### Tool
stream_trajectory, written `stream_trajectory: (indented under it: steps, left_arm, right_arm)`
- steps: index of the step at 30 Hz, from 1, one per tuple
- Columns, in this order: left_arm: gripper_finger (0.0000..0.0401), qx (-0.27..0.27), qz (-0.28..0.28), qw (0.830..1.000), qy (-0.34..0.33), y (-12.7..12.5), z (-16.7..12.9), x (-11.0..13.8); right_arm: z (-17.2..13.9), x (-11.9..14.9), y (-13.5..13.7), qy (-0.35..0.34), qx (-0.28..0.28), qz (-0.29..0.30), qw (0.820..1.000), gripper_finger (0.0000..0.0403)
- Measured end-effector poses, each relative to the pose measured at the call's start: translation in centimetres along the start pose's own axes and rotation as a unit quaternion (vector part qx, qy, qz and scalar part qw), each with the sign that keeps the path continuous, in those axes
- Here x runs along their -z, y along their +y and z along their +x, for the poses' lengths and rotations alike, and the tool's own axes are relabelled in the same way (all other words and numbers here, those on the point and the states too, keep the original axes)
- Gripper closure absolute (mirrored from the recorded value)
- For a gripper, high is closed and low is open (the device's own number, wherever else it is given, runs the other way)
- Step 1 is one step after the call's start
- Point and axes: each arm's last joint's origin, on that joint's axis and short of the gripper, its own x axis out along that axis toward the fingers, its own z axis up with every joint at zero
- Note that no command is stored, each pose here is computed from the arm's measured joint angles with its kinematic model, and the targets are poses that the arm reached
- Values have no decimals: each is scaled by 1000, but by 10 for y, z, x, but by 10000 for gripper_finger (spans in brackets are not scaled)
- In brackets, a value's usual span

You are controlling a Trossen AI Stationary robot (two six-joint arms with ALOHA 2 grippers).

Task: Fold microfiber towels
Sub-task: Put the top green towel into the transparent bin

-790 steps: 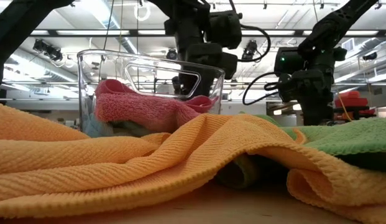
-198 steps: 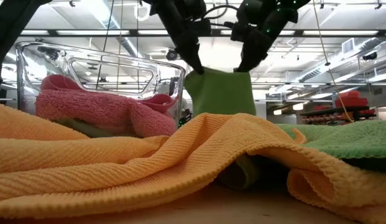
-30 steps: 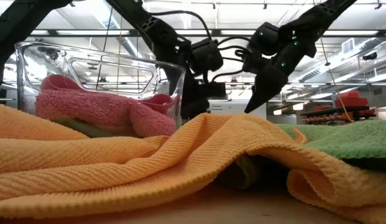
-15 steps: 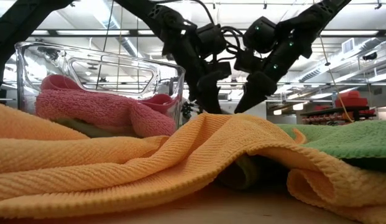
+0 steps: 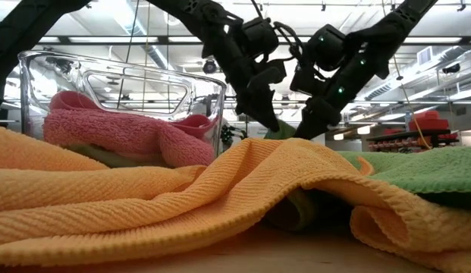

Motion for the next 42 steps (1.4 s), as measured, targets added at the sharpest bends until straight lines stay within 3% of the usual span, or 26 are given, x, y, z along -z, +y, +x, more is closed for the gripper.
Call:
stream_trajectory:
  steps: [7,12,17,22,27,33,37,42]
  left_arm:
    - [373,3,2,1000,-8,-2,-4,-6]
    - [381,25,2,1000,-5,-3,-5,-6]
    - [386,29,4,1000,4,-3,-5,-4]
    - [323,24,-5,999,22,5,-6,0]
    - [236,32,-27,999,20,7,-10,-1]
    - [150,38,-20,999,-5,4,-30,-8]
    - [129,31,-25,999,-27,13,-51,-13]
    - [134,49,-29,997,-49,27,-77,-15]
  right_arm:
    - [5,22,-3,9,29,-13,999,160]
    - [7,37,-11,26,49,-18,998,187]
    - [6,38,-18,37,48,-8,998,269]
    - [2,22,-22,61,6,-14,998,384]
    - [-7,2,-34,93,-12,15,995,386]
    - [-28,-28,-48,129,-73,83,986,391]
    - [-44,-48,-51,138,-104,85,981,392]
    - [-61,-63,-51,153,-158,112,969,393]
